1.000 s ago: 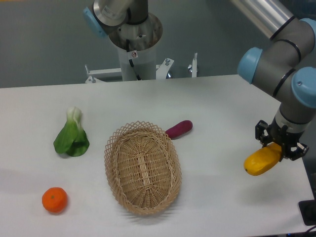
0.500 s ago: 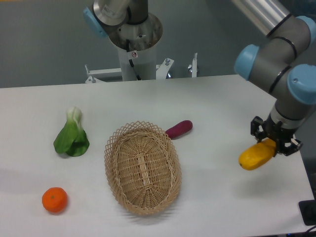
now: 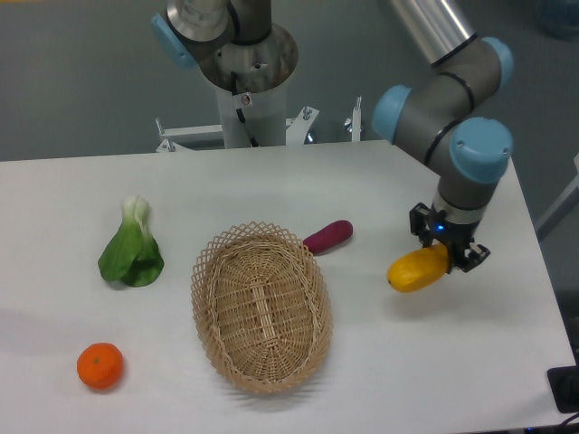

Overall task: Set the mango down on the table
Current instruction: 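Move the held mango toward the purple eggplant and lower it onto the table, then open the gripper, release the mango, and lift the gripper away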

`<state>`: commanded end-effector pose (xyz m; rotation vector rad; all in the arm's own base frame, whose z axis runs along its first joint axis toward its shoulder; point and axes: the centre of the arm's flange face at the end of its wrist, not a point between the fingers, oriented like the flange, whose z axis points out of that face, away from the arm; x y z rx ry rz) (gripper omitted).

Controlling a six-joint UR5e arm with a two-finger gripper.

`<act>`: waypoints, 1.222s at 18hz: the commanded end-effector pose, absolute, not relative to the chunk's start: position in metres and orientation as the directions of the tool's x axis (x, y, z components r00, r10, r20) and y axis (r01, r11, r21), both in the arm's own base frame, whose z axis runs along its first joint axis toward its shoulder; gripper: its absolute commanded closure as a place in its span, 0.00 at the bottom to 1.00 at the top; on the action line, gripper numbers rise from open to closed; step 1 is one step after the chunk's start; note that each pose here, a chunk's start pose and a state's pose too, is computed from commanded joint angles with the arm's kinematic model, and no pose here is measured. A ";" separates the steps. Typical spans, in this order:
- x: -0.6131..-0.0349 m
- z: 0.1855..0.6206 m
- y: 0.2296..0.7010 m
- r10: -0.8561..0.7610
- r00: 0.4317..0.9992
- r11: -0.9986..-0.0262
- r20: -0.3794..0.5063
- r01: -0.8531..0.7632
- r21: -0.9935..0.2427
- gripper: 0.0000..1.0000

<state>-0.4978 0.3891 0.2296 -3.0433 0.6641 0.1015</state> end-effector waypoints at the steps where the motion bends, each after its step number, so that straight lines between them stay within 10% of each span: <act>1: -0.488 0.220 0.390 -0.421 0.905 -0.906 -0.052 -0.422 -0.009 0.76; 7: -0.478 0.206 0.389 -0.436 0.900 -0.900 -0.018 -0.436 -0.002 0.55; 11: -0.481 0.205 0.387 -0.433 0.901 -0.901 -0.024 -0.432 0.032 0.00; 22: -0.515 0.260 0.398 -0.433 0.900 -0.902 -0.051 -0.431 0.032 0.00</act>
